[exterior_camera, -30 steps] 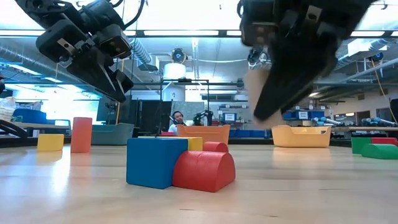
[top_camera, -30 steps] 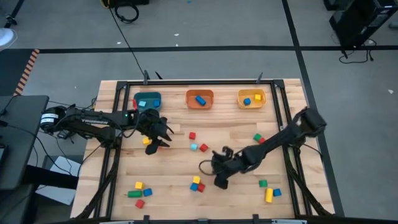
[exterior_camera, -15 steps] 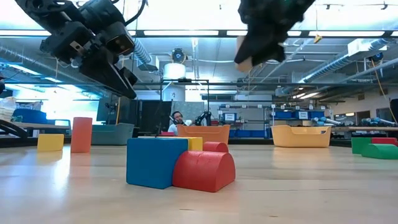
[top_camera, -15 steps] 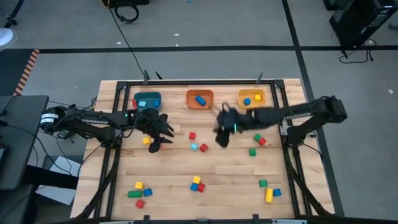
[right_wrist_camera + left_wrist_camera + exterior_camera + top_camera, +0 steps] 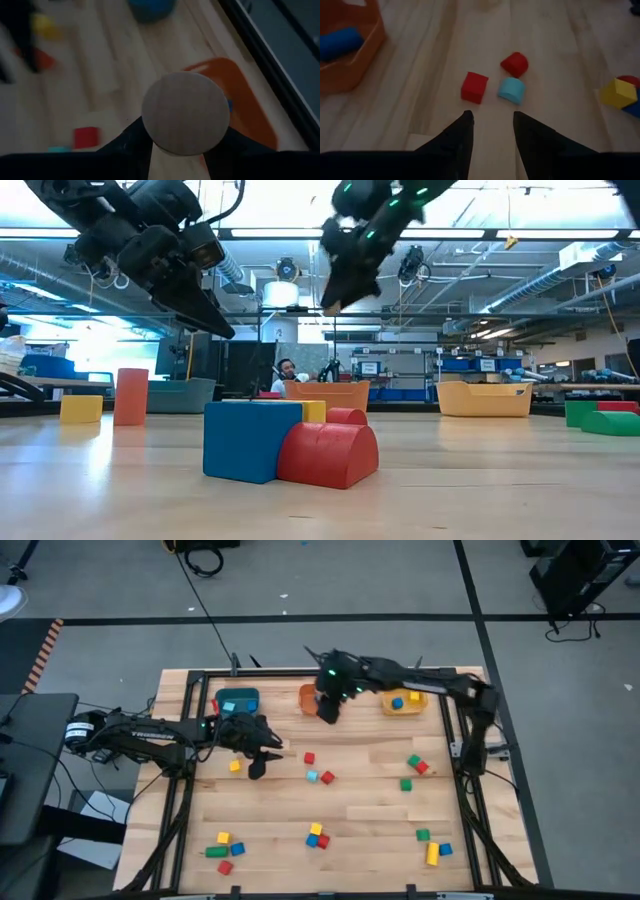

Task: Sort blocks by size
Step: Put the brown cylindrical block into the orange bin, then put the yellow cube block into the yellow bin

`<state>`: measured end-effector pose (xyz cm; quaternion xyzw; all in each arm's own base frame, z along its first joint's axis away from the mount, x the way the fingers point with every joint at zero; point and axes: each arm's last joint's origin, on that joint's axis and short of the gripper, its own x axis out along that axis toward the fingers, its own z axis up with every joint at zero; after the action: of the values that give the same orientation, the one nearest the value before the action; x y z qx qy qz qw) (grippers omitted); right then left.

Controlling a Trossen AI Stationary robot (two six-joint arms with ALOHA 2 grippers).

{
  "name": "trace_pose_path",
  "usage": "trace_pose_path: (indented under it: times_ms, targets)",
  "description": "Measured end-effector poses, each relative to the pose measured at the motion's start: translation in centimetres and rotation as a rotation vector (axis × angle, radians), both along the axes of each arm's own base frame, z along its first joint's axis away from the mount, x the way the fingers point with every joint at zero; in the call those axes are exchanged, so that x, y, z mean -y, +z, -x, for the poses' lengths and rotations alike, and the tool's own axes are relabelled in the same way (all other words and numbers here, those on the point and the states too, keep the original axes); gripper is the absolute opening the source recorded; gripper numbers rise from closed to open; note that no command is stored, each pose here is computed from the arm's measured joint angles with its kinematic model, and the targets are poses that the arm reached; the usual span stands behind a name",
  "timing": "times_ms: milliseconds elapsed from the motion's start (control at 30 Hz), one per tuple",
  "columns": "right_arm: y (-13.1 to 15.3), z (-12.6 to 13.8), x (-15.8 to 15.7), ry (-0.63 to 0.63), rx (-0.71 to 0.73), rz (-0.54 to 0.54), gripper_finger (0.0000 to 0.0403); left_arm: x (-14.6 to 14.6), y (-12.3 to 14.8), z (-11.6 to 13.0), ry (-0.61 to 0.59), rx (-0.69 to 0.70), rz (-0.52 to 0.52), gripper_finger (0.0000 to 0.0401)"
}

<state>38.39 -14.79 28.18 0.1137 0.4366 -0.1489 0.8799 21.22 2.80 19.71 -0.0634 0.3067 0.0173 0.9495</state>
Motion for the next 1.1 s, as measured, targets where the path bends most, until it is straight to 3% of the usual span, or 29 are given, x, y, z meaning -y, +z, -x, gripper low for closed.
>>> trace_pose_path:
  times_ms: [267, 433, 567, 767, 1100]
  targets:
    - [-4.1, -3.3, 5.4, -0.025, -0.207, -0.053, 0.0146, -0.1, 0.0, 0.0, 0.028, 0.000, 0.004, 0.0147]
    - [-6.9, -4.2, 6.5, -0.022, -0.279, -0.111, 0.0149, -0.1, 0.0, 0.0, 0.028, 0.000, 0.005, 0.0147]
    - [-8.2, -4.3, 6.6, -0.001, -0.315, -0.128, 0.0187, -0.1, 0.0, 0.0, 0.028, 0.000, 0.005, 0.0147]
    - [-6.9, -4.1, 6.5, 0.005, -0.284, -0.110, 0.0218, -0.1, 0.0, 0.0, 0.028, 0.000, 0.005, 0.0147]
    - [-1.5, -0.8, 3.9, -0.122, -0.309, -0.195, 0.0189, 0.1, 0.1, 0.0, -0.028, 0.011, 0.046, 0.0147]
